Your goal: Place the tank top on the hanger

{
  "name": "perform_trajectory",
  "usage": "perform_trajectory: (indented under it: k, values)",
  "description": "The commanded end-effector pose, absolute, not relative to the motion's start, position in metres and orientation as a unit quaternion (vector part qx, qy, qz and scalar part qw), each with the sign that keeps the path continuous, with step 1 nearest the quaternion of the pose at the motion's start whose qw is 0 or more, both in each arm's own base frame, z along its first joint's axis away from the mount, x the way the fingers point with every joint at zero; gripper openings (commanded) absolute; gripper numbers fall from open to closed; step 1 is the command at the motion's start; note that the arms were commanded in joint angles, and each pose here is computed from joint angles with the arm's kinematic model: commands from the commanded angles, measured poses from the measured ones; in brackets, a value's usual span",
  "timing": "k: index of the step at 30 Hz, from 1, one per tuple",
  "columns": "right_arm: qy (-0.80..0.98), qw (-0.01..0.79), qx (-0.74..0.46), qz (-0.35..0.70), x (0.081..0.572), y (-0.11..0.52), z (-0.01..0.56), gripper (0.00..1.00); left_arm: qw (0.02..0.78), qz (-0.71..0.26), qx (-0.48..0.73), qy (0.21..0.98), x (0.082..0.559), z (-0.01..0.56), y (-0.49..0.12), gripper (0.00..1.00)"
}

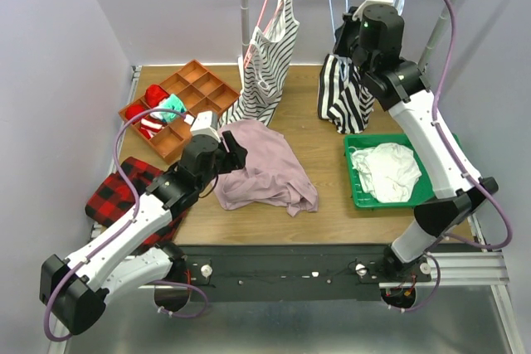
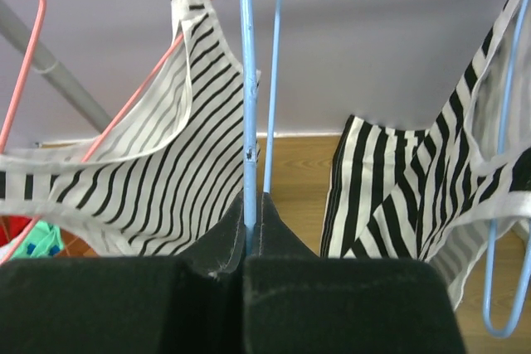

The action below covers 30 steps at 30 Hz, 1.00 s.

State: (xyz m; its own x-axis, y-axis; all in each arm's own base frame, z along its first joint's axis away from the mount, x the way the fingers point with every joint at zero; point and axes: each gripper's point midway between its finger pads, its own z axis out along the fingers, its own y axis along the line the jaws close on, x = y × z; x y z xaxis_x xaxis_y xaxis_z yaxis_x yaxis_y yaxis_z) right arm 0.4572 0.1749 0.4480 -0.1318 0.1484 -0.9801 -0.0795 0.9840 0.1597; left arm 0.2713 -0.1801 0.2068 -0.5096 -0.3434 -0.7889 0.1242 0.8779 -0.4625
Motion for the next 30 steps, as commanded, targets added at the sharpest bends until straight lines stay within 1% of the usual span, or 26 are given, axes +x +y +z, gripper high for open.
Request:
perform_trajectory:
  k: [1, 5, 8, 11, 14, 17, 20, 24, 26, 29, 30]
  values:
    - [0.737, 0.661, 0.016, 0.140, 0.436, 0.180, 0.457, 0.01, 0.482, -0.246, -0.086, 0.837, 0.267, 0.193, -0.177, 0.69]
    - [0.752, 0.638, 0.010, 0.167, 0.412, 0.180, 0.443, 0.01, 0.466, -0.254, -0.098, 0.842, 0.259, 0.166, -0.178, 0.69]
    - [0.765, 0.606, -0.011, 0.220, 0.380, 0.190, 0.423, 0.01, 0.454, -0.221, -0.116, 0.855, 0.254, 0.139, -0.167, 0.68]
    - [0.787, 0.551, -0.036, 0.274, 0.344, 0.202, 0.377, 0.01, 0.461, -0.168, -0.160, 0.857, 0.252, 0.120, -0.141, 0.66]
    - [0.802, 0.503, -0.052, 0.318, 0.307, 0.212, 0.333, 0.01, 0.460, -0.148, -0.204, 0.852, 0.248, 0.109, -0.125, 0.63]
    - [0.815, 0.466, -0.061, 0.339, 0.280, 0.216, 0.303, 0.01, 0.453, -0.131, -0.208, 0.857, 0.250, 0.100, -0.124, 0.61]
    - [0.829, 0.434, -0.073, 0.344, 0.263, 0.218, 0.278, 0.01, 0.439, -0.115, -0.206, 0.867, 0.253, 0.093, -0.127, 0.57]
    - [0.835, 0.409, -0.089, 0.356, 0.244, 0.220, 0.262, 0.01, 0.432, -0.117, -0.212, 0.869, 0.257, 0.086, -0.132, 0.52]
    - [0.837, 0.387, -0.102, 0.374, 0.234, 0.225, 0.255, 0.01, 0.426, -0.111, -0.212, 0.872, 0.259, 0.080, -0.134, 0.52]
    - [0.844, 0.357, -0.114, 0.384, 0.219, 0.229, 0.243, 0.01, 0.423, -0.121, -0.204, 0.874, 0.264, 0.078, -0.142, 0.49]
    - [0.845, 0.351, -0.117, 0.387, 0.214, 0.230, 0.240, 0.01, 0.422, -0.124, -0.202, 0.875, 0.265, 0.078, -0.144, 0.44]
